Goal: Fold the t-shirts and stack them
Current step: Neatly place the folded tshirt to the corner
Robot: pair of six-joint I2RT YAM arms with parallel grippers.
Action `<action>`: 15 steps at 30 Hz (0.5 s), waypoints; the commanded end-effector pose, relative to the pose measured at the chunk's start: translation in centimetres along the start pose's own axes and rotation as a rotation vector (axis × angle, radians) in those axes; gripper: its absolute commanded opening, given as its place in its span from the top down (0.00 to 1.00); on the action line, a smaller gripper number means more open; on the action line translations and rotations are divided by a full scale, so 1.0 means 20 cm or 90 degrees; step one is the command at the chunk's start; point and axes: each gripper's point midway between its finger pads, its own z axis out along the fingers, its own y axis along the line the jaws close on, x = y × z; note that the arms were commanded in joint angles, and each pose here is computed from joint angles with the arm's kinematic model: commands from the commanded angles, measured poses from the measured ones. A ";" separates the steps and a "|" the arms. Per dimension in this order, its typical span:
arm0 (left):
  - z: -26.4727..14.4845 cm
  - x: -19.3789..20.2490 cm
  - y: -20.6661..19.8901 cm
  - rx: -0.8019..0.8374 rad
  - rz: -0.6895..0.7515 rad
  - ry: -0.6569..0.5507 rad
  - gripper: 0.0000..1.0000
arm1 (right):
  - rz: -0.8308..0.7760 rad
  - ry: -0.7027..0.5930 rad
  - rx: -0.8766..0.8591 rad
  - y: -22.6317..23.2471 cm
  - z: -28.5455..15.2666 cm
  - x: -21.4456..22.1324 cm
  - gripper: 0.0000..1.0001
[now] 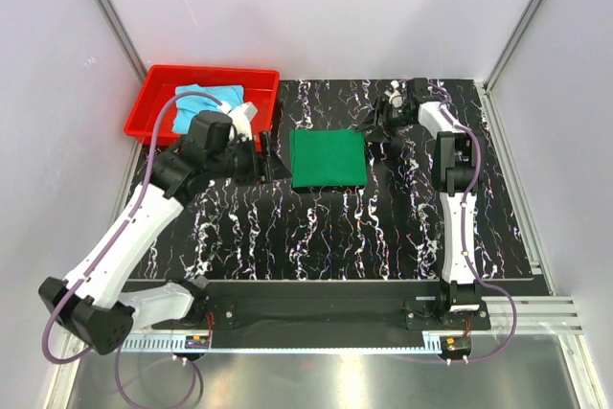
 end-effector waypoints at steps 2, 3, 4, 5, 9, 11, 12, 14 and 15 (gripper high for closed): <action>-0.11 -0.01 -0.03 0.000 -0.008 -0.019 0.32 | 0.022 0.016 0.058 -0.17 0.10 0.05 0.38; -0.11 -0.02 -0.04 -0.002 -0.007 -0.020 0.32 | 0.023 0.015 0.061 -0.17 0.10 0.05 0.39; -0.13 -0.03 -0.05 0.002 -0.003 -0.025 0.32 | 0.026 0.015 0.065 -0.18 0.10 0.05 0.41; -0.13 -0.03 -0.06 0.001 -0.003 -0.024 0.32 | 0.029 0.020 0.068 -0.19 0.11 0.06 0.44; -0.16 -0.06 -0.08 0.005 0.003 -0.032 0.32 | 0.030 0.032 0.076 -0.19 0.13 0.09 0.58; -0.17 -0.06 -0.09 0.006 0.003 -0.032 0.32 | 0.031 0.042 0.076 -0.19 0.15 0.11 0.64; -0.17 -0.06 -0.09 0.006 0.002 -0.031 0.32 | 0.028 0.047 0.076 -0.19 0.16 0.12 0.67; -0.18 -0.05 -0.09 0.010 0.002 -0.032 0.32 | 0.030 0.052 0.074 -0.20 0.16 0.13 0.69; -0.19 -0.05 -0.09 0.009 0.001 -0.033 0.32 | 0.029 0.052 0.075 -0.19 0.16 0.13 0.72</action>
